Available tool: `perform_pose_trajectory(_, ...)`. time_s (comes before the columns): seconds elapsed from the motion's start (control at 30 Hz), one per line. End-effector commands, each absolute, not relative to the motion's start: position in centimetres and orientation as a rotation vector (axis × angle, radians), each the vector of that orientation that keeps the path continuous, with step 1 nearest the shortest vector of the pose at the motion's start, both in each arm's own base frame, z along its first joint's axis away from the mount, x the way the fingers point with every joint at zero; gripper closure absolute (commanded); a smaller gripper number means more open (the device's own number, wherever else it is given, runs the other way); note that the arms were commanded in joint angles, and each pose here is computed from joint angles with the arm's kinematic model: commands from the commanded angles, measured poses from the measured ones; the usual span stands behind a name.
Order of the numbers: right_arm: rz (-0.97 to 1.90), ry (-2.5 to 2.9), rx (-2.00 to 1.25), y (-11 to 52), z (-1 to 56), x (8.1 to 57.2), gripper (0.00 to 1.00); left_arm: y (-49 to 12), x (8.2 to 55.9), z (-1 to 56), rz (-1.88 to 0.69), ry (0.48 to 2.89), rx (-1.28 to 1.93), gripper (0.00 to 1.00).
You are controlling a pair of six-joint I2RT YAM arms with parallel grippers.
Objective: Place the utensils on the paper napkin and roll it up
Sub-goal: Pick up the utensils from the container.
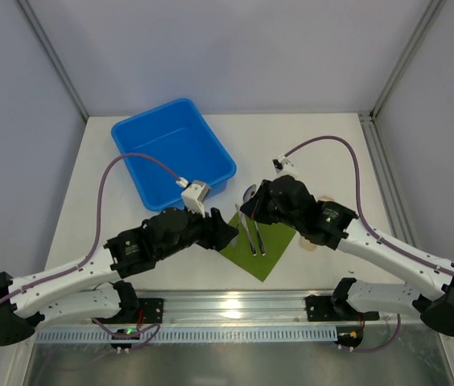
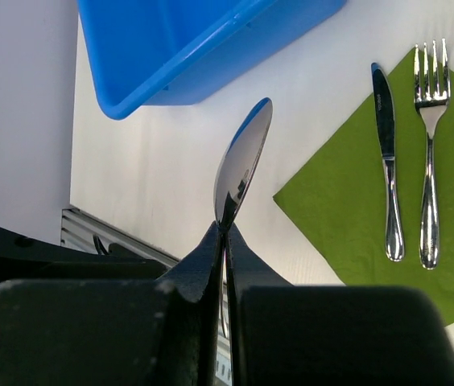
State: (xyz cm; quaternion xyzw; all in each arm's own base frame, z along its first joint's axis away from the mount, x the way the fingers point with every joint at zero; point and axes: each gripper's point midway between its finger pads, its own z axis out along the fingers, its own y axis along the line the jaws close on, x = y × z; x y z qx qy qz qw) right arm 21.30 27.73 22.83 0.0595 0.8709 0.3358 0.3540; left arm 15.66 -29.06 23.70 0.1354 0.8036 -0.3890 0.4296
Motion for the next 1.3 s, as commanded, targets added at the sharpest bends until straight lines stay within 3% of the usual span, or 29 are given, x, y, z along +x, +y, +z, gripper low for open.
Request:
perform_pose_trajectory(0.0, 0.903, 2.187, 0.227, 28.3, 25.5, 22.2, 0.96, -29.7, 16.9, 26.1, -0.952, 1.901, 0.336, 0.39)
perform_pose_trajectory(0.3, 0.933, 2.193, 0.248, 29.1, 26.0, 21.9, 0.96, -30.1, 18.1, 26.1, -0.902, 1.886, 0.315, 0.42)
perform_pose_trajectory(0.7, 0.931, 2.183, 0.239, 29.0, 26.4, 21.7, 0.96, -31.1, 18.7, 24.8, -0.84, 1.943, 0.352, 0.69)
perform_pose_trajectory(1.07, 0.932, 2.185, 0.235, 29.3, 26.3, 21.7, 0.96, -31.5, 18.9, 23.5, -0.814, 1.987, 0.356, 0.75)
perform_pose_trajectory(1.17, 0.937, 2.18, 0.231, 29.5, 26.4, 21.7, 0.96, -31.4, 18.9, 23.5, -0.813, 1.989, 0.35, 0.78)
perform_pose_trajectory(1.27, 0.937, 2.176, 0.21, 29.6, 26.5, 21.7, 0.96, -31.3, 18.8, 23.6, -0.824, 1.994, 0.336, 0.89)
